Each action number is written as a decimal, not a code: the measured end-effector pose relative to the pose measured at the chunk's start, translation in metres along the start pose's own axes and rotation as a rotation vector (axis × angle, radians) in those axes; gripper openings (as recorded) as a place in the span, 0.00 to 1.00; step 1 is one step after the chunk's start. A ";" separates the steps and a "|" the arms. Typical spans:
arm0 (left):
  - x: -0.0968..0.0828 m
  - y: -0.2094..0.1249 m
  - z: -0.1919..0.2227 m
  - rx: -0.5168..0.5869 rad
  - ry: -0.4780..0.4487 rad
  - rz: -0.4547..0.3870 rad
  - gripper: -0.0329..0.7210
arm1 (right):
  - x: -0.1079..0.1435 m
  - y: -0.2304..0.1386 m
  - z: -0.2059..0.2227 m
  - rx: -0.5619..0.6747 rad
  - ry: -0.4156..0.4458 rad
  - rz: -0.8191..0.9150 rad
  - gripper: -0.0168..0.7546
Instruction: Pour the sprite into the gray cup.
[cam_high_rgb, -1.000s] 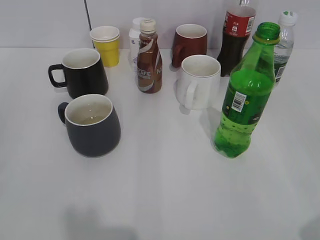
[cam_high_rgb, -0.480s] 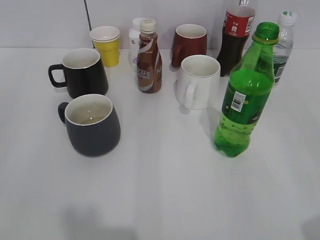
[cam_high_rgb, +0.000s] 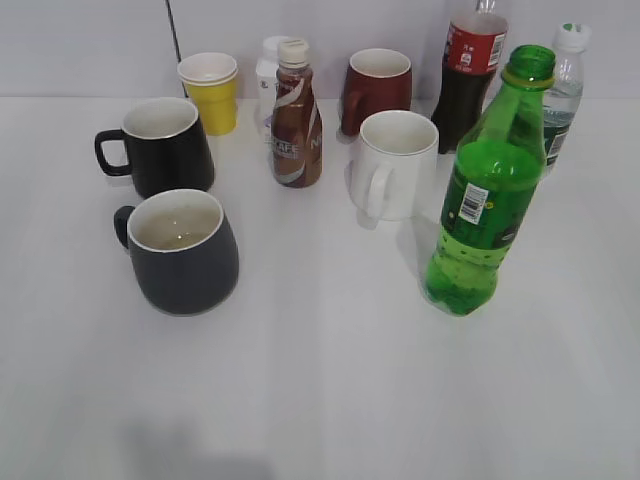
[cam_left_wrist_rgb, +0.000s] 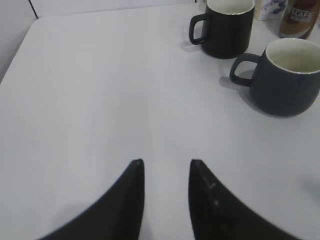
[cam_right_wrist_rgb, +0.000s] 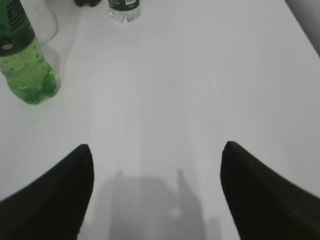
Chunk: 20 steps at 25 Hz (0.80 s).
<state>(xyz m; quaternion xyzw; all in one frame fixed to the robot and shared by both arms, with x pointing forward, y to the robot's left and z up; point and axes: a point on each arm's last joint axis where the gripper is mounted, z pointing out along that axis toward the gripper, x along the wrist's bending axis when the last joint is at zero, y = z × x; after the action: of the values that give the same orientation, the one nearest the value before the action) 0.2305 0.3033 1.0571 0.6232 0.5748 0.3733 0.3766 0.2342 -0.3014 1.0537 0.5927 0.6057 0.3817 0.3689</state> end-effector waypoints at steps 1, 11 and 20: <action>0.000 0.000 0.000 -0.001 -0.001 -0.002 0.36 | 0.000 0.000 0.000 -0.004 0.000 0.002 0.79; 0.000 0.000 0.000 0.000 0.001 -0.001 0.36 | 0.002 0.000 -0.001 -0.006 0.017 0.018 0.79; 0.000 0.000 0.000 0.000 0.001 -0.001 0.36 | 0.003 0.000 -0.001 -0.006 0.023 0.021 0.79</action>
<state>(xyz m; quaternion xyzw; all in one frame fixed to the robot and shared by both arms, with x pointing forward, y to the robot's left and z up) 0.2303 0.3033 1.0570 0.6229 0.5753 0.3733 0.3765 0.2334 -0.2989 1.0538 0.5937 0.6024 0.3940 0.3596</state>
